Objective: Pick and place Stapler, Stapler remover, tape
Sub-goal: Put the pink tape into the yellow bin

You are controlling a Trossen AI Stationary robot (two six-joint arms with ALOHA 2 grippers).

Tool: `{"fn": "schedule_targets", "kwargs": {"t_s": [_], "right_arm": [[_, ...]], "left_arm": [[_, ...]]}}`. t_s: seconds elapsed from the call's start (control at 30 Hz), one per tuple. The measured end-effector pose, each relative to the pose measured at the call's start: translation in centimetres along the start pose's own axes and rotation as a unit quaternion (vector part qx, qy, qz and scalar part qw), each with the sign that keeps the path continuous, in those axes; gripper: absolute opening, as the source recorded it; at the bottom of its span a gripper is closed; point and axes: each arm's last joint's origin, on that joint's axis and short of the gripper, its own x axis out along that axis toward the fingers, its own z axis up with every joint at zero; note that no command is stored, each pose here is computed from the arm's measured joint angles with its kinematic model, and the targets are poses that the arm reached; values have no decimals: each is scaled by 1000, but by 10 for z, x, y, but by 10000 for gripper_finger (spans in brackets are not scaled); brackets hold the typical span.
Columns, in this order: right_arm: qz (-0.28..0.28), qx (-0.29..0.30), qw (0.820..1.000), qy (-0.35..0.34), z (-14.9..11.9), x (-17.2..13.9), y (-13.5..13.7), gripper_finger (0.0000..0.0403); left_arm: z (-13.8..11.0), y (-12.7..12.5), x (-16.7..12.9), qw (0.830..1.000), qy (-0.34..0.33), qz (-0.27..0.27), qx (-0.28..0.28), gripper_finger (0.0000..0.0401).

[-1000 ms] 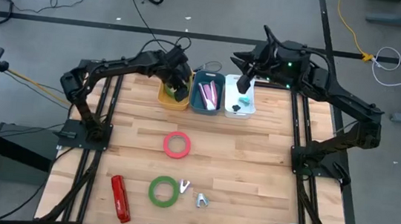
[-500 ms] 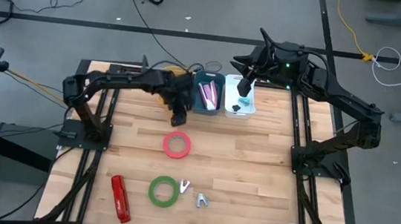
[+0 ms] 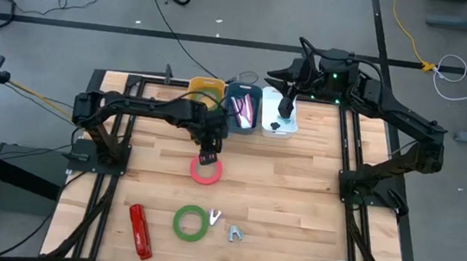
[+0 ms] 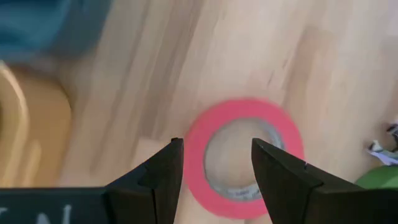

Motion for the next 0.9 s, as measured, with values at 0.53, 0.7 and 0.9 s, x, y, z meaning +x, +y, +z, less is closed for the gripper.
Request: {"fn": "schedule_targets", "kwargs": {"t_s": [0.53,0.7,0.9], "right_arm": [[19,14,1000,-9,2,-3,1,81],[19,24,999,-11,2,-5,1,81],[19,34,999,-10,2,-5,1,81]], "left_arm": [[-36,-5,33,996,65,33,-46,290],[-42,-4,41,996,61,32,-52,291],[-42,-2,45,995,46,44,-76,291]]}}
